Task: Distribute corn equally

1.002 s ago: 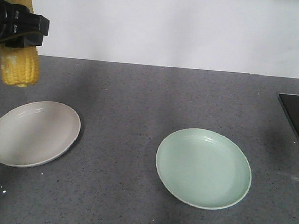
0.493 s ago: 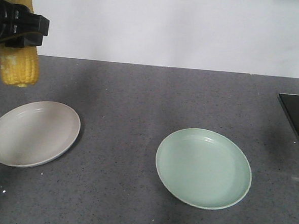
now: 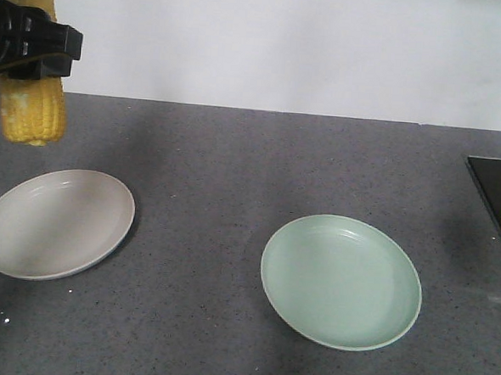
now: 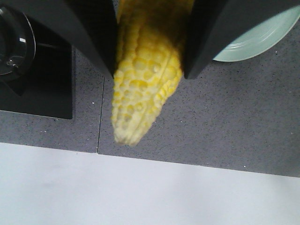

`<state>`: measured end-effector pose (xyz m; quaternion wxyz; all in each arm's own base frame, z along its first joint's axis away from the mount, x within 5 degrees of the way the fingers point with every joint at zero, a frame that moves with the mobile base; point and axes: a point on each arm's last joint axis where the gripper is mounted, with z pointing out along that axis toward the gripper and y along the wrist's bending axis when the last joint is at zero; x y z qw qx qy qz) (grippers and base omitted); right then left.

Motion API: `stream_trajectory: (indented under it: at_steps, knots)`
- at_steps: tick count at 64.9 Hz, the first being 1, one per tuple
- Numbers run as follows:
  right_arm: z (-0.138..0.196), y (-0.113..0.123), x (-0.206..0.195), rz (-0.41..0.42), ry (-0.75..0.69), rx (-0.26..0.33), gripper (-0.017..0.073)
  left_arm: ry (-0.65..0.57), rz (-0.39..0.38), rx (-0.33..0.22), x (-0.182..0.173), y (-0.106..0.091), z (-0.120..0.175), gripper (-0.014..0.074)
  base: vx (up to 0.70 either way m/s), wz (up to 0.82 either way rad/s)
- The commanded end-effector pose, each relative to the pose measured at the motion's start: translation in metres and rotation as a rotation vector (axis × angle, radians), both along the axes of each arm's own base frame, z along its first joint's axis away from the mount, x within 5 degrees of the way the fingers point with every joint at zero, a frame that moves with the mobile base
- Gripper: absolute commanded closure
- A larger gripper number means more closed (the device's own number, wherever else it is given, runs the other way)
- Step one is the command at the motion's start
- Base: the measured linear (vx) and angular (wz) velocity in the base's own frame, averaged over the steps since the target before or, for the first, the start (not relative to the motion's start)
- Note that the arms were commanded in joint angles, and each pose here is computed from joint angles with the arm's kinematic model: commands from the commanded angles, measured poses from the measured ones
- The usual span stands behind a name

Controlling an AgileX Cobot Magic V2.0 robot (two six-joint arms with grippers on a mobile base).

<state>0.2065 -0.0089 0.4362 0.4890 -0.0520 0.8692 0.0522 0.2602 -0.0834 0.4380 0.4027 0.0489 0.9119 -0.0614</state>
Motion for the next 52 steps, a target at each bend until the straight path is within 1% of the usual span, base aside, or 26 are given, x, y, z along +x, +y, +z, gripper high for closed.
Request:
stream_trajectory:
  at_steps: [1, 35, 43, 52]
  knots:
    - [0.0161, -0.0013, -0.0034, -0.023, -0.104, 0.002, 0.0366, -0.105, 0.0, -0.037, -0.0064, 0.0026, 0.0193, 0.0522, 0.0, 0.0]
    - [0.0157, -0.0011, -0.0037, -0.022, -0.099, 0.002, 0.0366, -0.105, 0.0, -0.037, -0.0064, 0.0026, 0.0193, 0.0522, 0.0, 0.0]
    - [0.0157, -0.0006, -0.0038, -0.024, -0.096, 0.019, 0.0366, -0.105, 0.0, -0.037, -0.0064, 0.0026, 0.0193, 0.0522, 0.0, 0.0]
    - [0.0136, 0.0028, -0.0028, 0.003, -0.073, 0.056, 0.0366, -0.105, 0.0, -0.037, -0.0064, 0.0026, 0.0193, 0.0522, 0.0, 0.0]
